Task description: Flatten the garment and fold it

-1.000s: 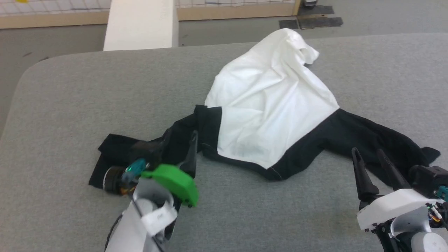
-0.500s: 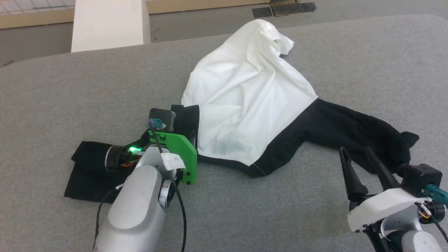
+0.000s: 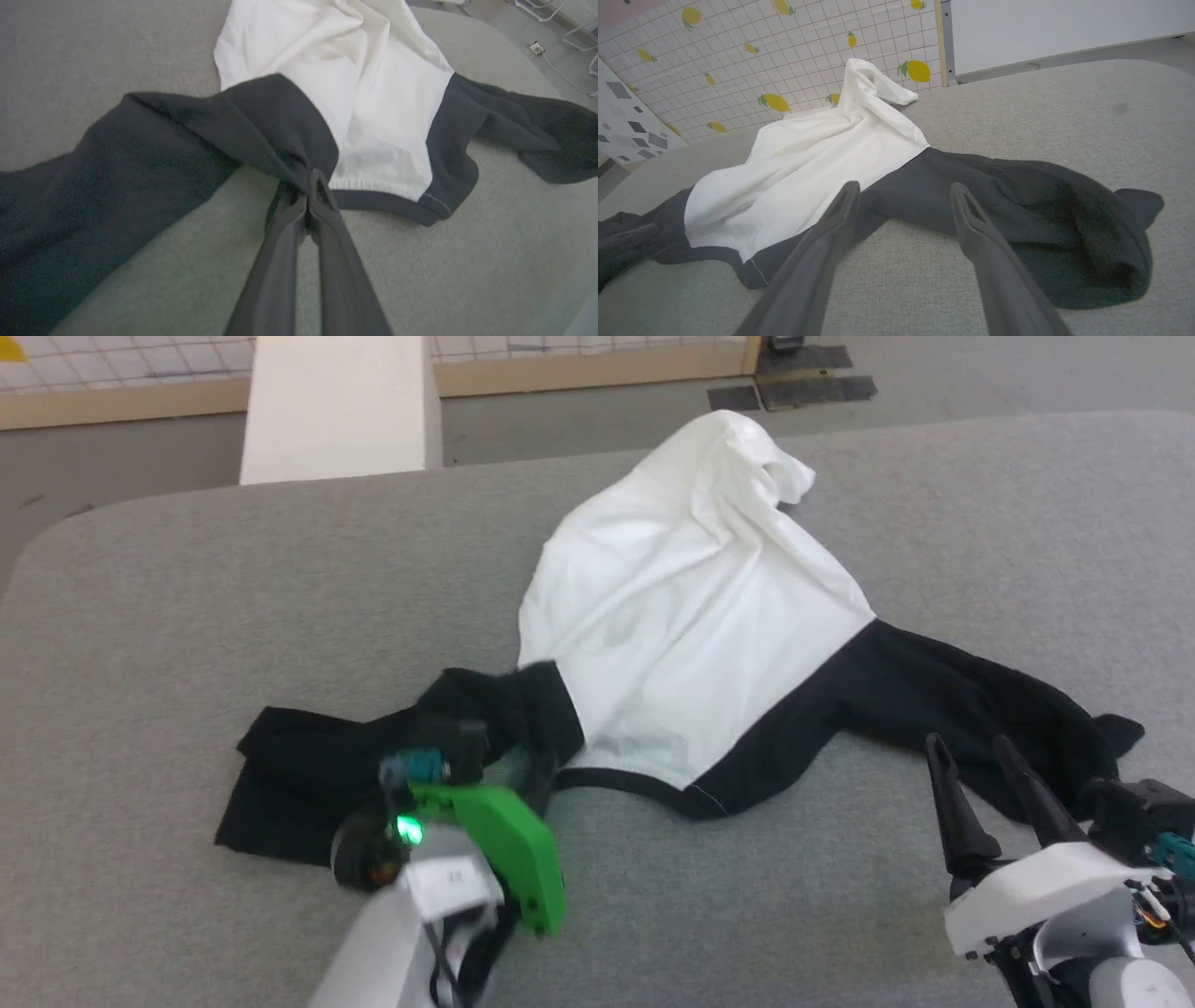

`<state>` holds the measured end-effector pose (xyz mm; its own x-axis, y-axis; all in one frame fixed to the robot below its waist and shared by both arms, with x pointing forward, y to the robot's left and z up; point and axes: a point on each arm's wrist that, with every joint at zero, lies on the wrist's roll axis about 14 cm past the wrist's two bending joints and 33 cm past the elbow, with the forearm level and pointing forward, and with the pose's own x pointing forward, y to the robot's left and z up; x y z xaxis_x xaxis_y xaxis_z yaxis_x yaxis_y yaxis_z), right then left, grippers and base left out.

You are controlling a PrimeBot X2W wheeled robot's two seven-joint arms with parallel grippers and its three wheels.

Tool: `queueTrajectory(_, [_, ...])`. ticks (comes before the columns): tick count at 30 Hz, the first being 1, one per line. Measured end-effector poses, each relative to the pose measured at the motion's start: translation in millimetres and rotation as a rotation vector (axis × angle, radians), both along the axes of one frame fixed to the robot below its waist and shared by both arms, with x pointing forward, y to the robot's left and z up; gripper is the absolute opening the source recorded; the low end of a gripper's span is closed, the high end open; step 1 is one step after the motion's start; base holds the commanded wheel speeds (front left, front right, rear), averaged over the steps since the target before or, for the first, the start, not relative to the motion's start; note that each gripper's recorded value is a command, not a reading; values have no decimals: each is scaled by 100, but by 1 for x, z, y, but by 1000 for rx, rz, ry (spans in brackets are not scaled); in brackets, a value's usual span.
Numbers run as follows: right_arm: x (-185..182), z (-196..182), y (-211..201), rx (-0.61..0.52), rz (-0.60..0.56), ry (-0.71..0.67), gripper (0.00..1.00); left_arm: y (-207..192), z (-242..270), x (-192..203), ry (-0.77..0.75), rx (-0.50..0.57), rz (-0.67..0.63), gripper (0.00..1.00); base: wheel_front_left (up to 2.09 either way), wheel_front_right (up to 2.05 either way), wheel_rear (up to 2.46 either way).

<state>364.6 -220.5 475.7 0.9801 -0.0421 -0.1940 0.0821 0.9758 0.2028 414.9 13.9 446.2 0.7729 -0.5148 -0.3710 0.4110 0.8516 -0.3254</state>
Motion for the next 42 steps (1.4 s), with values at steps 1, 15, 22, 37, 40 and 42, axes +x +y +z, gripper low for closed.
queueTrajectory(1, [0,0,1,1,2,2,100,1,-2,-10,24,-12,-2,0,0,0,0])
queueTrajectory(15, [5,-17,13,-8,64,122,100,45,-57,-132,429,-42,130,100,0,0,0])
queueTrajectory(22, [-7,-47,-10,-1,5,273,100,93,-5,-77,87,-149,389,100,0,0,0])
queueTrajectory(37, [7,-107,-37,40,-74,582,100,139,37,-16,-410,40,510,100,0,0,0])
queueTrajectory(40, [8,-114,-32,14,-36,655,49,142,31,-13,-403,57,513,100,0,0,0])
queueTrajectory(42, [11,-112,-32,-11,-26,661,0,144,27,-12,-395,62,518,100,0,0,0])
